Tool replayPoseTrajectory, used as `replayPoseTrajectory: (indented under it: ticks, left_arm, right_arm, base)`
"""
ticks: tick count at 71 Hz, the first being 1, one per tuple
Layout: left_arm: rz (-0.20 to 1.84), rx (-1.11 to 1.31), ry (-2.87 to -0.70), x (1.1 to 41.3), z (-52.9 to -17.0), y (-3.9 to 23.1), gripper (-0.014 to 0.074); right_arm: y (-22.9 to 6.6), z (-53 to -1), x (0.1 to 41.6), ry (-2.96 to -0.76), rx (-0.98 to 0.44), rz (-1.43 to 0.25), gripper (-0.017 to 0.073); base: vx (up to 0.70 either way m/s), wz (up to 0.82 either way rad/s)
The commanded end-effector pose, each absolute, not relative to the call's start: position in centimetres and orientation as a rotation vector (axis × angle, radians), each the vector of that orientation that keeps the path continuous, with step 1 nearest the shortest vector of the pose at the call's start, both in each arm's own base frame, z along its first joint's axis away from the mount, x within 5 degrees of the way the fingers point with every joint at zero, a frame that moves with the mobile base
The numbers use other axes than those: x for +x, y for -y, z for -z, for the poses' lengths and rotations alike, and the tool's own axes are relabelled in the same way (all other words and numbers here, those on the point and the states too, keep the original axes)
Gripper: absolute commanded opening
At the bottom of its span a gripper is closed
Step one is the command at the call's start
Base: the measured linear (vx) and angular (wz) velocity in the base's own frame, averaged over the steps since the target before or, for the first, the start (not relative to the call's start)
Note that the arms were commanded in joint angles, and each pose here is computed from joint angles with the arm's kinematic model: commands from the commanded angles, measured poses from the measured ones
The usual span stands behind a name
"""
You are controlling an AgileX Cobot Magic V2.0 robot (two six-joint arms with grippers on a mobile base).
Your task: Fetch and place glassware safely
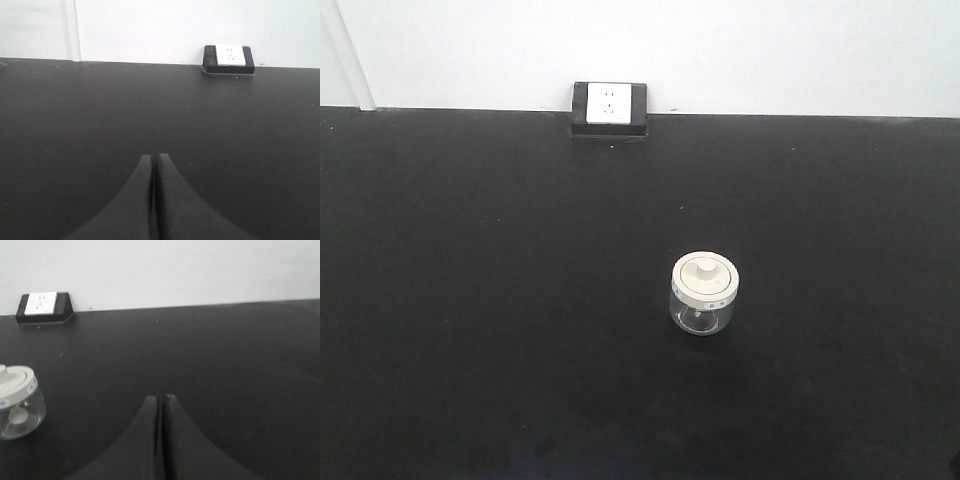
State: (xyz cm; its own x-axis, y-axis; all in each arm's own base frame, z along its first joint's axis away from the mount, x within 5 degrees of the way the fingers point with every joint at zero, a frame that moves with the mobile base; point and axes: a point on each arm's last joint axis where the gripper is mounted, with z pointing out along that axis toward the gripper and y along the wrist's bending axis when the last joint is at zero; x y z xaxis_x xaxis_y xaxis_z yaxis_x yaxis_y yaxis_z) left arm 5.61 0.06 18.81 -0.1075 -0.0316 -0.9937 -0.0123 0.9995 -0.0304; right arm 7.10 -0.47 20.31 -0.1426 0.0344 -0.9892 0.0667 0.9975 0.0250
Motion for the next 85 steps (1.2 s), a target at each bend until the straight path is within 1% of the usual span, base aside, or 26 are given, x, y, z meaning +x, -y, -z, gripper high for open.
replayPoseTrajectory:
  ticks: [1, 12, 27, 85]
  left_arm:
    - [0.031, -0.041, -1.617, 5.7, -18.6, 0.0, -0.0007]
    - [0.031, -0.041, -1.617, 5.7, -18.6, 0.0, -0.0007]
    - [0.031, -0.041, -1.617, 5.7, -18.6, 0.0, -0.0007]
    - [0.031, -0.041, -1.618, 5.7, -18.6, 0.0, -0.0007]
  right_arm:
    - [0.3, -19.8, 6.9, -1.595, 0.071, 0.002, -0.0003]
    - [0.3, -19.2, 6.4, -1.612, 0.077, 0.009, -0.0003]
    - [0.3, -19.8, 5.6, -1.509, 0.07, 0.013, -0.0003]
    - [0.3, -19.8, 5.6, -1.515, 0.071, 0.014, -0.0003]
  base:
    - [0.0, 0.0]
    - [0.0, 0.0]
    - [0.0, 0.0]
    - [0.0, 0.0]
